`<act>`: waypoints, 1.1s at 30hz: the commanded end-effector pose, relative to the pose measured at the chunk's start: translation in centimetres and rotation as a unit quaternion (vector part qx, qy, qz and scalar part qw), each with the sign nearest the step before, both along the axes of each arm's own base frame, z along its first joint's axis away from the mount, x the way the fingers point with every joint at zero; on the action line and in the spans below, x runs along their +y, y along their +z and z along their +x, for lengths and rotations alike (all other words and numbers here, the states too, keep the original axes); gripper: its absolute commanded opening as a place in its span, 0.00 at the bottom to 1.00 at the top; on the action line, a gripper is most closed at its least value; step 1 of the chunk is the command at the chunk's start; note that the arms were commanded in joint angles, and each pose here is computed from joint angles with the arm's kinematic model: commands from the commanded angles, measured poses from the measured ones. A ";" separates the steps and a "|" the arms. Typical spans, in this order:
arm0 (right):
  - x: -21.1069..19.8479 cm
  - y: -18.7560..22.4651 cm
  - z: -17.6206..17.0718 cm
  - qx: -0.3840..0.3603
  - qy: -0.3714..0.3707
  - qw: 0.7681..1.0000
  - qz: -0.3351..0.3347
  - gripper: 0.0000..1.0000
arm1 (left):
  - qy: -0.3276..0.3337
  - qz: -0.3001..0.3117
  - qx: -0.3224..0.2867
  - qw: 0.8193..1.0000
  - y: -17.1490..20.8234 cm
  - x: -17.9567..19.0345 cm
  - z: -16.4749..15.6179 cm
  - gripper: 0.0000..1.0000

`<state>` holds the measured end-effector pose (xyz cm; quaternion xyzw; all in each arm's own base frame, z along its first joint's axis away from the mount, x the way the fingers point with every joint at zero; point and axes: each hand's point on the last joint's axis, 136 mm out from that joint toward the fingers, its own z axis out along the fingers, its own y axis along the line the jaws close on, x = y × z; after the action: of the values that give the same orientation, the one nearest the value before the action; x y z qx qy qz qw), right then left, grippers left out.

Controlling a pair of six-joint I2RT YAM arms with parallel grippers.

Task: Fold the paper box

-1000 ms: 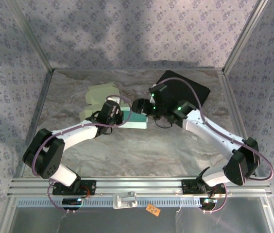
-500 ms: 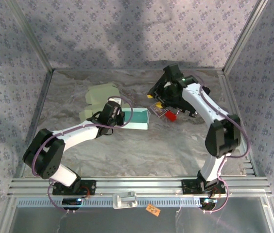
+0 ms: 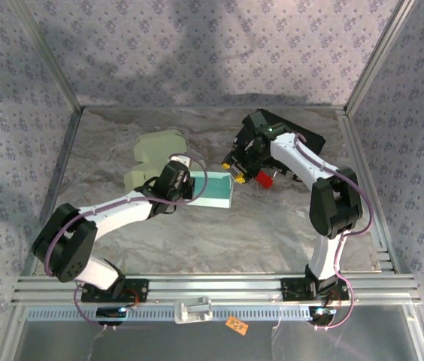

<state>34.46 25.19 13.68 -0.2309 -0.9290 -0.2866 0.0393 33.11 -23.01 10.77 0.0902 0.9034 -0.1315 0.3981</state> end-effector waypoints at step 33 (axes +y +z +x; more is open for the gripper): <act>0.2 -6.0 -5.2 0.011 0.059 0.996 -0.066 0.29 | 0.038 -0.114 0.106 0.987 3.5 4.3 -11.7 0.57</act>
<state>29.40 26.07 7.65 -0.1921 -0.9498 -0.2394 0.0610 21.90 -19.28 11.09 0.0400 0.9252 -0.1999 0.3200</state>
